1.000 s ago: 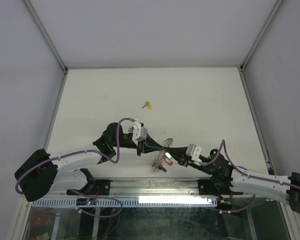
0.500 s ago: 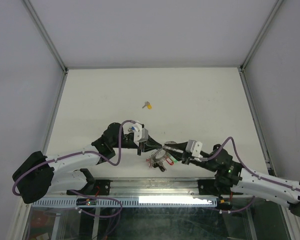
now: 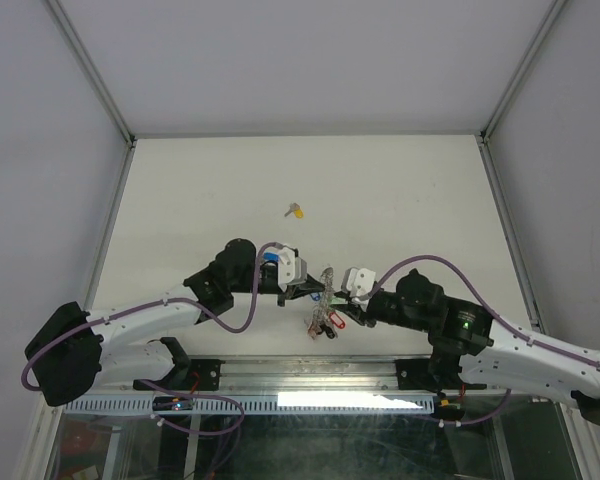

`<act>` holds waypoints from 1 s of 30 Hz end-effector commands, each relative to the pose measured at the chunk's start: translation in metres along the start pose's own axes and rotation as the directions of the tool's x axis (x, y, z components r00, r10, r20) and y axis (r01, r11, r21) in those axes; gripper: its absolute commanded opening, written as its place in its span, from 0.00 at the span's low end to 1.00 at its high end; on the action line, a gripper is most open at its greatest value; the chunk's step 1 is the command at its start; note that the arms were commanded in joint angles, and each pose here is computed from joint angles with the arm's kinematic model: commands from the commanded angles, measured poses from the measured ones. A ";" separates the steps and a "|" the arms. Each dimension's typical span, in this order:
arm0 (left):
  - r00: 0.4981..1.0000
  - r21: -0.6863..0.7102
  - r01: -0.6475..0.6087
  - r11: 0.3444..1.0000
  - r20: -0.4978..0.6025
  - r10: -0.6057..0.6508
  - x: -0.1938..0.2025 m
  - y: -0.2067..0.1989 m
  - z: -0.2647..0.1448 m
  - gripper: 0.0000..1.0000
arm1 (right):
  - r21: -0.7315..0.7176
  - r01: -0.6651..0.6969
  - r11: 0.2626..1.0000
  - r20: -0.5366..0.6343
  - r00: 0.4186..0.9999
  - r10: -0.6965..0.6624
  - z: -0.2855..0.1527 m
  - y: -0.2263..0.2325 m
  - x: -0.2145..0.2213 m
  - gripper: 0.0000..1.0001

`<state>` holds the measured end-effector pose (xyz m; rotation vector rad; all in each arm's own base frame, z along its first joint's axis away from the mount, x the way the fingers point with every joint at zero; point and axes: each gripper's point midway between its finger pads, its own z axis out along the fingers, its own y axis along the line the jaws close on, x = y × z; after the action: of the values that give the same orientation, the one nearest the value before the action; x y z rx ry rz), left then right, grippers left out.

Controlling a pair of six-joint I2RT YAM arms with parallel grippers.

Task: Put the keys on the keyring

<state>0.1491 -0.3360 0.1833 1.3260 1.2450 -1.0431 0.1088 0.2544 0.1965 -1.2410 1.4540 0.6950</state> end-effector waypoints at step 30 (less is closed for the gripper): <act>0.906 0.169 -0.215 0.962 -0.332 0.261 -0.010 -0.020 0.008 0.00 | -0.130 -0.018 0.991 0.081 0.996 0.028 0.016 0.007 0.000 0.29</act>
<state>0.1288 -0.3380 0.1624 1.7969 1.3416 -0.7401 0.1097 0.2531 0.1643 -1.3123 1.5004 0.7716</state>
